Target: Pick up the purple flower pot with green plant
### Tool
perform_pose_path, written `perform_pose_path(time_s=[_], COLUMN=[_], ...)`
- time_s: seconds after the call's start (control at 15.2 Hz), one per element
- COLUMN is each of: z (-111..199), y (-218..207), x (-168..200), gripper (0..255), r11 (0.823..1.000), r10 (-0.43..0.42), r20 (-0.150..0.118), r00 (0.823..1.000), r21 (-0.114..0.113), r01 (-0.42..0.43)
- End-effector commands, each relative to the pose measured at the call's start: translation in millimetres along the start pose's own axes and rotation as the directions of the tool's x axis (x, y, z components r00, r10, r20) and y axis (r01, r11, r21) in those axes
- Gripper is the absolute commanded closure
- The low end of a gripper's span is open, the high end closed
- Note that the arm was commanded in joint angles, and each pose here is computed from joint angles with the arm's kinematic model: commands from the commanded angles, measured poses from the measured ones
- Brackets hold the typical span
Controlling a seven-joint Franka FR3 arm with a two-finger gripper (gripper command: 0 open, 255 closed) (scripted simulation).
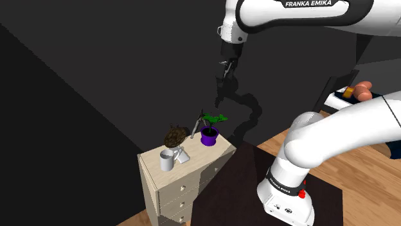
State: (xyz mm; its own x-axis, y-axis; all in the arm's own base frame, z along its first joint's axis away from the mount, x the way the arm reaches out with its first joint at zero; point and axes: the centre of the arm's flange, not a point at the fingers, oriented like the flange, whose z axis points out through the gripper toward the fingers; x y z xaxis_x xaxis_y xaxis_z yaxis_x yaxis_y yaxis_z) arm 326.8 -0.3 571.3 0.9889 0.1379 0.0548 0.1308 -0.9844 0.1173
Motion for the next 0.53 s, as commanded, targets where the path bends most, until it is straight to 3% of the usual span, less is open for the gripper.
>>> perform_pose_path(time_s=[0.0,0.46], z=[0,72], y=[0,62], x=[0,18], gripper=[0,0], r11=[1.000,0.999], r10=[0.000,0.001], r20=[0.000,0.032], r00=[1.000,0.999], r21=[0.000,0.033], r01=[0.000,-0.002])
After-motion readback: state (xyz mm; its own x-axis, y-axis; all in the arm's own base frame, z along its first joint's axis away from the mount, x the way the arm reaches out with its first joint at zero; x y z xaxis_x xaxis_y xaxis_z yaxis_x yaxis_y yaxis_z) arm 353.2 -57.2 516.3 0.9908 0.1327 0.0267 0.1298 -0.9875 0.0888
